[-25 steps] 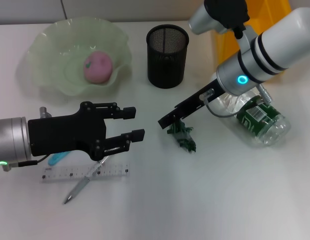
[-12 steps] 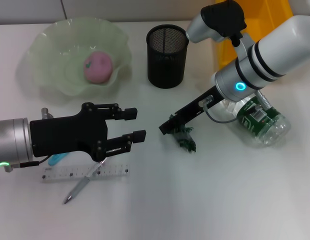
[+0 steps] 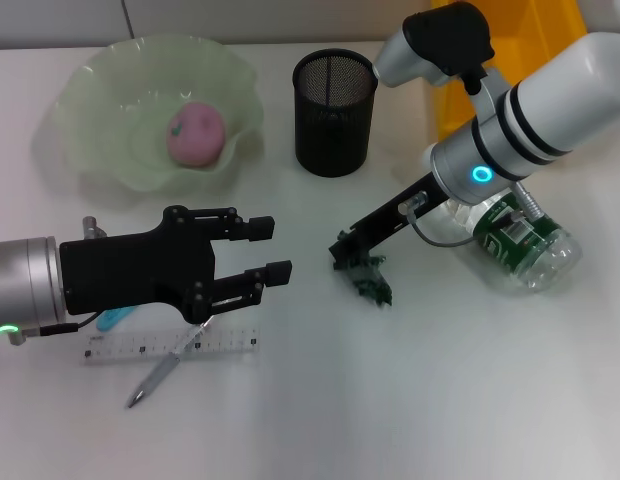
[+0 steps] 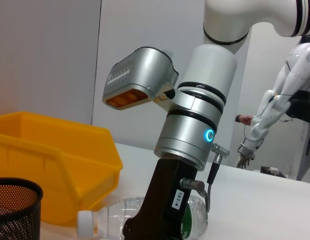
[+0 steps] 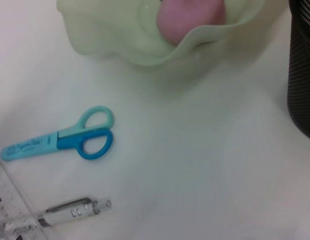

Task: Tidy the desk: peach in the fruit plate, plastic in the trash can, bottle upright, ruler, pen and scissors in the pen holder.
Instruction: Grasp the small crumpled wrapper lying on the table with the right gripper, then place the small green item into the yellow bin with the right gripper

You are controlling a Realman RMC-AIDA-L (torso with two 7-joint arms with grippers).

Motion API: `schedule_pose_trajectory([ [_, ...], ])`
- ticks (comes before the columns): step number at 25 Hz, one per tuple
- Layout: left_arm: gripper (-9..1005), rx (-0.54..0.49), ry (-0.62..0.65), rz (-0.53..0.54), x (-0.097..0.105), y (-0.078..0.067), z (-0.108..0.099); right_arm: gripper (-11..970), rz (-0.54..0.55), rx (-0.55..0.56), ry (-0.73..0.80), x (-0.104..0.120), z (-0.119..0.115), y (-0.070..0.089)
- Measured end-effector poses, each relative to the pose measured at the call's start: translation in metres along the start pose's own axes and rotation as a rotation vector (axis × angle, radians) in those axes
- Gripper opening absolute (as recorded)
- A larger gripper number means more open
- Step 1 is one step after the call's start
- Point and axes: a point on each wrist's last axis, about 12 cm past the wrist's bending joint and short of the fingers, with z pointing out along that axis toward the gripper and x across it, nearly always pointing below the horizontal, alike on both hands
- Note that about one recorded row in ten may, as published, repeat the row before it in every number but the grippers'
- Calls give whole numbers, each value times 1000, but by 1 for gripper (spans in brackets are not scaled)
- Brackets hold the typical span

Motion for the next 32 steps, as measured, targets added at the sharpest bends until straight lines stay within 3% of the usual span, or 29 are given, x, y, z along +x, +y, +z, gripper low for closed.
schedule_pose_trajectory([
  [11, 519, -8, 0, -5, 2, -1, -3, 215, 0, -2, -6, 2, -1, -1],
  [15, 519, -27, -10, -9, 2, 1, -6, 138, 6, 0, -24, 8, -6, -4],
  [19, 519, -28, -11, -10, 2, 1, -6, 113, 12, -2, -53, 14, -14, -7],
  [26, 519, -39, -15, 1, 1, 2, -8, 95, 32, -26, -169, 44, -39, -13],
  [32, 520, -45, -17, 4, 2, 2, -10, 96, -10, -138, -390, 79, -69, -13],
])
